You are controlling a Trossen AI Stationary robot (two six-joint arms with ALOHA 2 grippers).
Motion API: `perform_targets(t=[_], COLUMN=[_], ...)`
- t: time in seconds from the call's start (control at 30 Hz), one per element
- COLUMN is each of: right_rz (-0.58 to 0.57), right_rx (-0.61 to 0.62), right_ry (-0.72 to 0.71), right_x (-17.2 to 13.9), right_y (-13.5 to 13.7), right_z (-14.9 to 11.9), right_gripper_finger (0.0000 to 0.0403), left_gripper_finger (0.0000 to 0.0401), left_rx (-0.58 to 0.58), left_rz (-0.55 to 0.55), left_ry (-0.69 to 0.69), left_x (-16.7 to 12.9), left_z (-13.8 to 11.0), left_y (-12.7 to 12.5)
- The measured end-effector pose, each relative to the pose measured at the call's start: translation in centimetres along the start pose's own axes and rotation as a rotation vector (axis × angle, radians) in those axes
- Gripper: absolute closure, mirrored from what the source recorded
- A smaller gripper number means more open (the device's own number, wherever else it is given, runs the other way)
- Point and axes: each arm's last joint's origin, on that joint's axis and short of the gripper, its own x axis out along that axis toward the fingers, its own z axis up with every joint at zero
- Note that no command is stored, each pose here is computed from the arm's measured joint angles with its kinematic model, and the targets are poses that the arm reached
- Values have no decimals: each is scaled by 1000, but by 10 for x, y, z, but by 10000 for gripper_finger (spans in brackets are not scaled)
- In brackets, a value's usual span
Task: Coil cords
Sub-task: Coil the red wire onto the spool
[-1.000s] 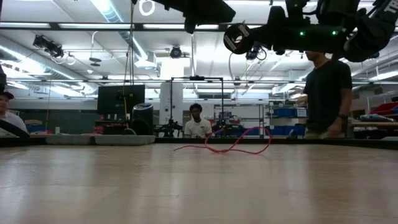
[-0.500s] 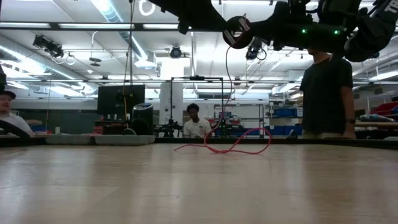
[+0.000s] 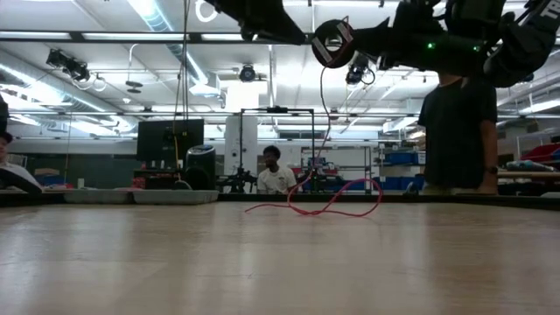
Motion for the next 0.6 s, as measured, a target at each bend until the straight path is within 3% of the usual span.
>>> perform_targets(t=[0.6], right_rz=[104], right_rx=[-5], right_ry=[-44], right_x=[10], right_y=[2], right_z=[9], right_gripper_finger=[401], left_gripper_finger=[298], left_rx=[-44], left_rz=[-107], left_ry=[-86], left_x=[0], left_z=[6], left_y=[0])
